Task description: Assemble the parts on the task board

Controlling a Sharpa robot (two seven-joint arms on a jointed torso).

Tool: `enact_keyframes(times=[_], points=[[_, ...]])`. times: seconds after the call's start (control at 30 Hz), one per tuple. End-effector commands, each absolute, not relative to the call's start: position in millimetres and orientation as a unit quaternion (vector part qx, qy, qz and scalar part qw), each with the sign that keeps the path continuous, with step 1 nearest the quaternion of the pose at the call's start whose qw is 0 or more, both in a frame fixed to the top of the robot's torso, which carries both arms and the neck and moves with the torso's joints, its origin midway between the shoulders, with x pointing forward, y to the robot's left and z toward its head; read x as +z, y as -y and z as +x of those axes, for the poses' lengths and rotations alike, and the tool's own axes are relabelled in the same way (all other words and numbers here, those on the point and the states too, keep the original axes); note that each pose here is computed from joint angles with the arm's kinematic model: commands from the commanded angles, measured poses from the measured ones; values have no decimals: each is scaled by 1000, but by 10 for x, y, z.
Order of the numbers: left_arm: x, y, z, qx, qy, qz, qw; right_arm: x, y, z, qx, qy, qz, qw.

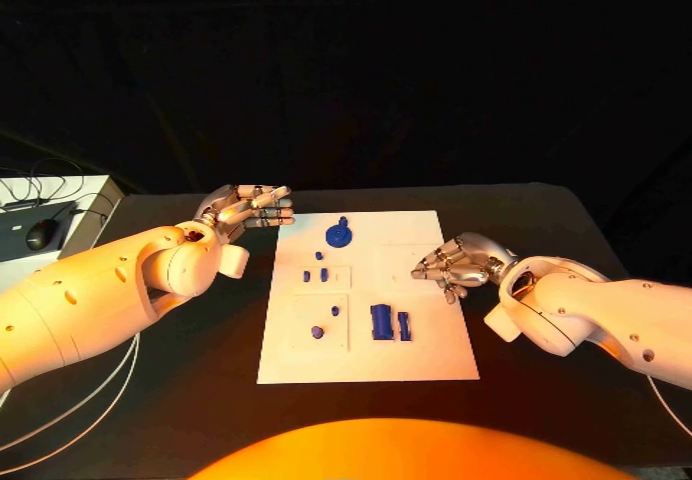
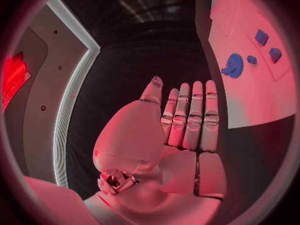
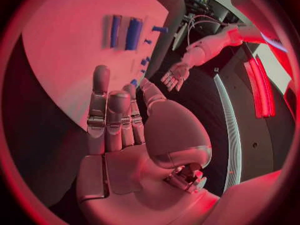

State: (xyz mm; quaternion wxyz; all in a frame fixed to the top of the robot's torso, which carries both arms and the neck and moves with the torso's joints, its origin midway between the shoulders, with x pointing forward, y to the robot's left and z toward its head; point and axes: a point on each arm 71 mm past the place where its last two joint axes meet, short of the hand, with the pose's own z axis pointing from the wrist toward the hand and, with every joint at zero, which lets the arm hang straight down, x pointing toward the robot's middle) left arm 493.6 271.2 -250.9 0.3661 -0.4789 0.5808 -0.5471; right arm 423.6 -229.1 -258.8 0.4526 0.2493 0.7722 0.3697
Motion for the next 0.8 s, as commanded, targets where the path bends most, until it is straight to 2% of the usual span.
enact_keyframes(times=[0.03,0.37,0.77,0.8], points=[[-2472,-2732,4944,-564,-546,-481,391,-2457,2425,4428,466,-666,324,484],[-2515,-2828,5022,-552,-505,-510,425,-2476,2705,4967,474,-598,368,531],[-2594,-2797,5126,-535,-470,-534,456,-2559,2793,5361,475,-556,390,560],[-2608,-2763,5118,-538,-496,-527,433,-2576,2775,5333,449,-580,382,562]])
